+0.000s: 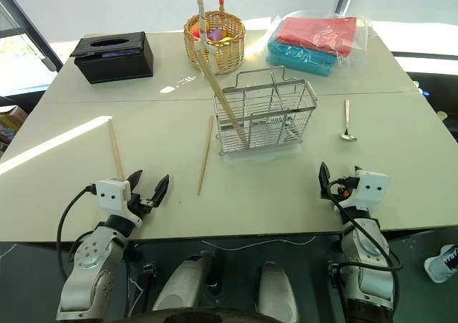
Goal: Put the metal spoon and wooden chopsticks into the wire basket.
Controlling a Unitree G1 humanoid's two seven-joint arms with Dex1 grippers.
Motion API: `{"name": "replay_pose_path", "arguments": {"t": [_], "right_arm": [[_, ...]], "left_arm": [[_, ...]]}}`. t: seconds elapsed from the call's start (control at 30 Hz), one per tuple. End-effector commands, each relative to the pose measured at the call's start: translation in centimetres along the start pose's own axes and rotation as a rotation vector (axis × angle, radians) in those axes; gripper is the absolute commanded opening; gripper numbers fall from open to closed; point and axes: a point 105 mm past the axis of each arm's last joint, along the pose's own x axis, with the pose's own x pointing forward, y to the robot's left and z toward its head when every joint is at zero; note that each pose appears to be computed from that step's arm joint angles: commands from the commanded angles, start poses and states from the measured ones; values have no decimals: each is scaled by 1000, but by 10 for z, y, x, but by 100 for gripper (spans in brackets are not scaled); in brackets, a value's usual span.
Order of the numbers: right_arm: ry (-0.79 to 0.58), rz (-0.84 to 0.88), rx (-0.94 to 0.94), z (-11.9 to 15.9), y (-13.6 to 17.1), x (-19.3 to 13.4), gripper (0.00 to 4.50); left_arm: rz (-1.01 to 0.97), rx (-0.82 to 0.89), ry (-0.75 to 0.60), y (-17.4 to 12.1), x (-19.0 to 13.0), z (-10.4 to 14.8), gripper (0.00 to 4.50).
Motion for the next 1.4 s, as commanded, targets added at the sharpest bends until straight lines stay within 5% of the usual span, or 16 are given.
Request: {"name": "replay_pose_path", "arguments": {"t": [0.03, 0.83, 1.13, 1.4], "right_arm": [[-38, -15, -19, 9, -5, 0, 450], [-39, -9, -18, 9, -4, 3, 450], [-46, 7, -17, 11, -3, 9, 450], [-30, 6, 3, 10, -5, 16, 450]], "left_arm": [[5, 20, -15, 1, 1, 4, 395], [-3, 33, -46, 2, 1, 14, 395], [-92, 35, -125, 4, 0, 59, 395], [-481, 87, -49, -10, -1, 118, 395]]}}
